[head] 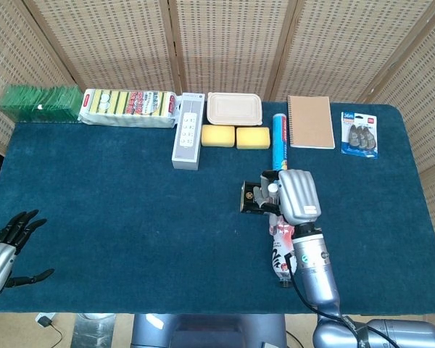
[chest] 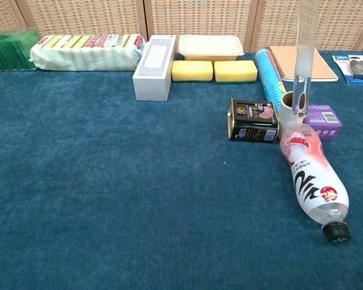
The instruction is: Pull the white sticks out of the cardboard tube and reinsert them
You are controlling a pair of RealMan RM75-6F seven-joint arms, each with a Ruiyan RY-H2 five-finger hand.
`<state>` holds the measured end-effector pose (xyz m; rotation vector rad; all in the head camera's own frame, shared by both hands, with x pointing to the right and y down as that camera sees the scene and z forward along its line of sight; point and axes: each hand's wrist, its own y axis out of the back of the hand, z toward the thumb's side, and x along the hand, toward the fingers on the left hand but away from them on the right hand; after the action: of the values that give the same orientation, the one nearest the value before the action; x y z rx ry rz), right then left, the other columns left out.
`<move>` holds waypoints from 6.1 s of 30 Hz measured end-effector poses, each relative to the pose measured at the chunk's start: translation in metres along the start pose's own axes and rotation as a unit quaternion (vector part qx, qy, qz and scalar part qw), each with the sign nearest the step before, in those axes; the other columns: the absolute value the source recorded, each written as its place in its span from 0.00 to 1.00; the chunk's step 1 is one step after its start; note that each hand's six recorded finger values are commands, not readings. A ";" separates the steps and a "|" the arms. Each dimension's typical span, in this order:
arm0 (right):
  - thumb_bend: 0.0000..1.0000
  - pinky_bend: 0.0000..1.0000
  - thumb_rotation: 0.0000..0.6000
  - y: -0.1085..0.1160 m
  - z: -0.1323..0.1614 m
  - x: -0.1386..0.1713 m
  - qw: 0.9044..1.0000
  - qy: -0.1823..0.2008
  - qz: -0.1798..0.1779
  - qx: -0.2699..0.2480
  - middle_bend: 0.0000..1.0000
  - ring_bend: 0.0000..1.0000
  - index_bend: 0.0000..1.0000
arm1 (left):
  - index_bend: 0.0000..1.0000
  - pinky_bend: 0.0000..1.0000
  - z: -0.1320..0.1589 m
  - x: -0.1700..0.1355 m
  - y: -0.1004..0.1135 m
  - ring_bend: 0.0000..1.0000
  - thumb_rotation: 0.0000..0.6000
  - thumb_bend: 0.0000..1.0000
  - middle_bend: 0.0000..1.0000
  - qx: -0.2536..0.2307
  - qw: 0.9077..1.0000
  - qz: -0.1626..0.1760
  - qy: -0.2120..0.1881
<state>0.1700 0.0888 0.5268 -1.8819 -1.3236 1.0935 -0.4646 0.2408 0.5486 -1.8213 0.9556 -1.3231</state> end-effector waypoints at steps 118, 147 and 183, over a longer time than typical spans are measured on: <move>0.45 1.00 1.00 0.032 0.026 0.016 0.996 0.060 -0.026 0.061 0.99 1.00 0.79 | 0.13 0.24 0.016 0.026 -0.041 0.03 0.75 0.11 0.08 0.005 0.998 -0.057 -0.037; 0.45 1.00 1.00 0.015 0.005 0.001 0.999 0.032 -0.028 -0.009 0.99 1.00 0.79 | 0.13 0.24 0.030 0.020 -0.044 0.03 0.75 0.11 0.08 0.007 0.996 -0.056 -0.067; 0.44 1.00 1.00 -0.003 0.015 -0.038 0.988 0.125 -0.007 -0.095 0.99 1.00 0.79 | 0.13 0.24 0.022 0.025 -0.045 0.03 0.74 0.11 0.08 0.006 0.997 -0.062 -0.050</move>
<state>0.1487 0.0539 0.5327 -2.0655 -1.3305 0.7170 -0.4302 0.2437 0.5929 -1.9462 0.7914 -1.2949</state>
